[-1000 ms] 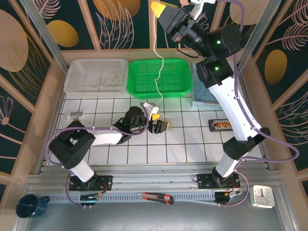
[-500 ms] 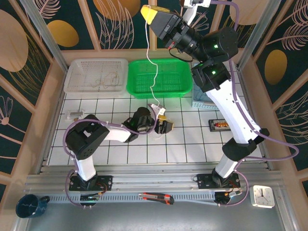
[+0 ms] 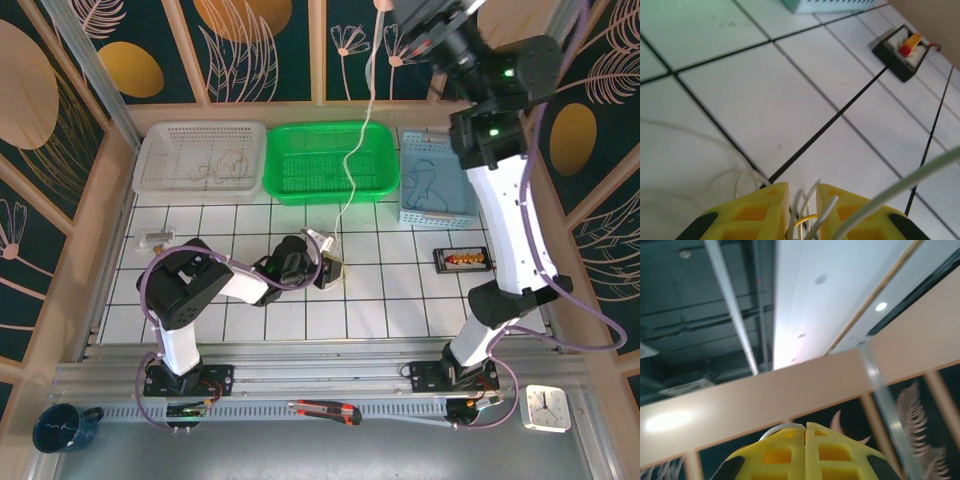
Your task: Untangle the cables
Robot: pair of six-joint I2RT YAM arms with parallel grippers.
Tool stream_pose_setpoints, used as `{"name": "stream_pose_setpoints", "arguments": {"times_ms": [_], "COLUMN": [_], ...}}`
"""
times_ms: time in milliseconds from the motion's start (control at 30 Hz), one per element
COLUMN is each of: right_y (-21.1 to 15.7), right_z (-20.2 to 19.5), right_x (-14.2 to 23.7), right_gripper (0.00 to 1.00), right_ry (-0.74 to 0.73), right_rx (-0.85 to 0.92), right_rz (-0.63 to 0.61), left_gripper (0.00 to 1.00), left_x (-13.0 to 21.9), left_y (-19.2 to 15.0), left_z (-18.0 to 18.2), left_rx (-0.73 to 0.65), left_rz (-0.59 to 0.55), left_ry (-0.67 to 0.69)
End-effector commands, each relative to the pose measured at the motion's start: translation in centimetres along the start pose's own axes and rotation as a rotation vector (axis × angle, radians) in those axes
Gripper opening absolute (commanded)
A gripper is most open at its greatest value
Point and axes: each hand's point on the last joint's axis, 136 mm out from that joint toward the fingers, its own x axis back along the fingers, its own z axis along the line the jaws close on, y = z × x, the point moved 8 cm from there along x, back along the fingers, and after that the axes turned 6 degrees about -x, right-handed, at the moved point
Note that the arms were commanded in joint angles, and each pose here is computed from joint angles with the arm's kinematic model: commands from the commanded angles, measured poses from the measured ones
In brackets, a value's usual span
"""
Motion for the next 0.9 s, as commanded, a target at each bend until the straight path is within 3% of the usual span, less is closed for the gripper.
{"name": "stream_pose_setpoints", "arguments": {"times_ms": [0,300,667,867], "right_y": [4.8,9.4,9.9,8.8], "right_z": [3.8,3.9,3.3,1.8], "right_x": [2.2,5.3,5.6,5.4], "right_gripper": [0.0,0.0,0.0,0.0], "right_ry": [0.066,0.043,0.038,0.023], "right_rx": [0.056,0.103,0.088,0.066], "right_rz": [-0.132,-0.224,-0.219,-0.178], "left_gripper": [0.2,0.24,0.27,0.42], "left_x": [1.0,2.0,2.1,2.3], "left_y": [-0.1,-2.6,-3.1,-1.5], "left_z": [0.0,0.6,0.8,-0.1], "left_rx": [-0.013,0.012,0.023,0.033], "left_rz": [-0.035,0.002,0.007,-0.024], "left_ry": [0.017,0.046,0.05,0.009]}}
